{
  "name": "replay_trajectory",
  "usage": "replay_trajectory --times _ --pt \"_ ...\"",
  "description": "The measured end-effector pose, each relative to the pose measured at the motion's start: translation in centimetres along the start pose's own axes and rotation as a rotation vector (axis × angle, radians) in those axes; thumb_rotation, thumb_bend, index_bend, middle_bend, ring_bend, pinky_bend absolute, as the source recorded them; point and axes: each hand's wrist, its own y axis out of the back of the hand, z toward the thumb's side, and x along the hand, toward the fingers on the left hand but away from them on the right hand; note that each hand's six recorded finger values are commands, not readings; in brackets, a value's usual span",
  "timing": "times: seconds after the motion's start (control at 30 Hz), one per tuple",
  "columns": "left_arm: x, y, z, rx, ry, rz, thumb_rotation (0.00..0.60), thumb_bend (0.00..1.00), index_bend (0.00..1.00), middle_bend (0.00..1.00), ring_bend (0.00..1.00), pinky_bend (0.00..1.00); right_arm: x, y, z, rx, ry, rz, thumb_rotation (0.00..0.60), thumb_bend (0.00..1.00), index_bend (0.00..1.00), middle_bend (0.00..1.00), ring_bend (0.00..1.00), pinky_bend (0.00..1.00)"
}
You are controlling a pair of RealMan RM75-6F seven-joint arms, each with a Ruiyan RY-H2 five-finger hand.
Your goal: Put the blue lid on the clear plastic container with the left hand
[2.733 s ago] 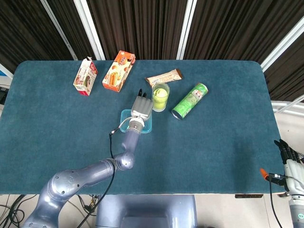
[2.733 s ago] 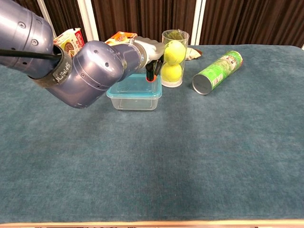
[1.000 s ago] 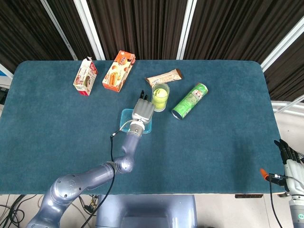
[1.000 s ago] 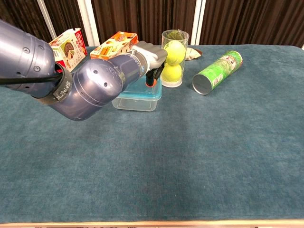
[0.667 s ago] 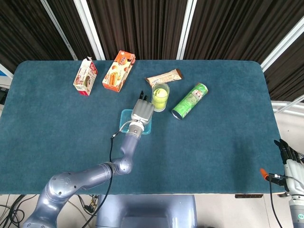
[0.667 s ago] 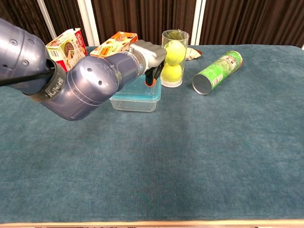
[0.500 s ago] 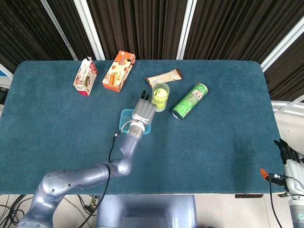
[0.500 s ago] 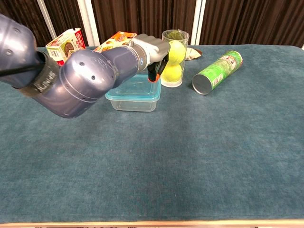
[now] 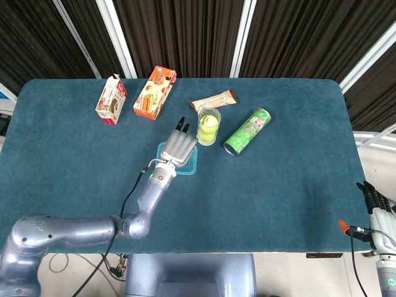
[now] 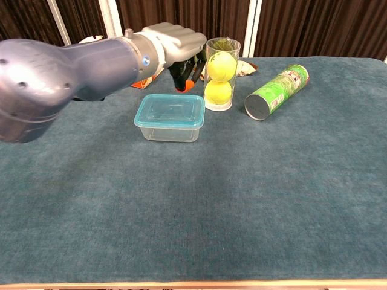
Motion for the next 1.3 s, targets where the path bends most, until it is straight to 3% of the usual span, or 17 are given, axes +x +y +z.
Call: replay_trajectory --times 0.4,1.3 --pt "-1.6 -2.4 -0.4 0.041 -0.073 -0.051 0.600 0.55 0.65 0.58 0.14 0.00 0.0 0.0 0.0 -0.004 -0.005 0.001 0.600 0.29 0.10 0.00 0.00 0.00" --pt "-1.1 -3.8 2.1 0.054 -0.138 -0.070 0.600 0.56 0.66 0.58 0.14 0.00 0.0 0.0 -0.1 -0.006 -0.004 0.001 0.600 0.29 0.10 0.00 0.00 0.00"
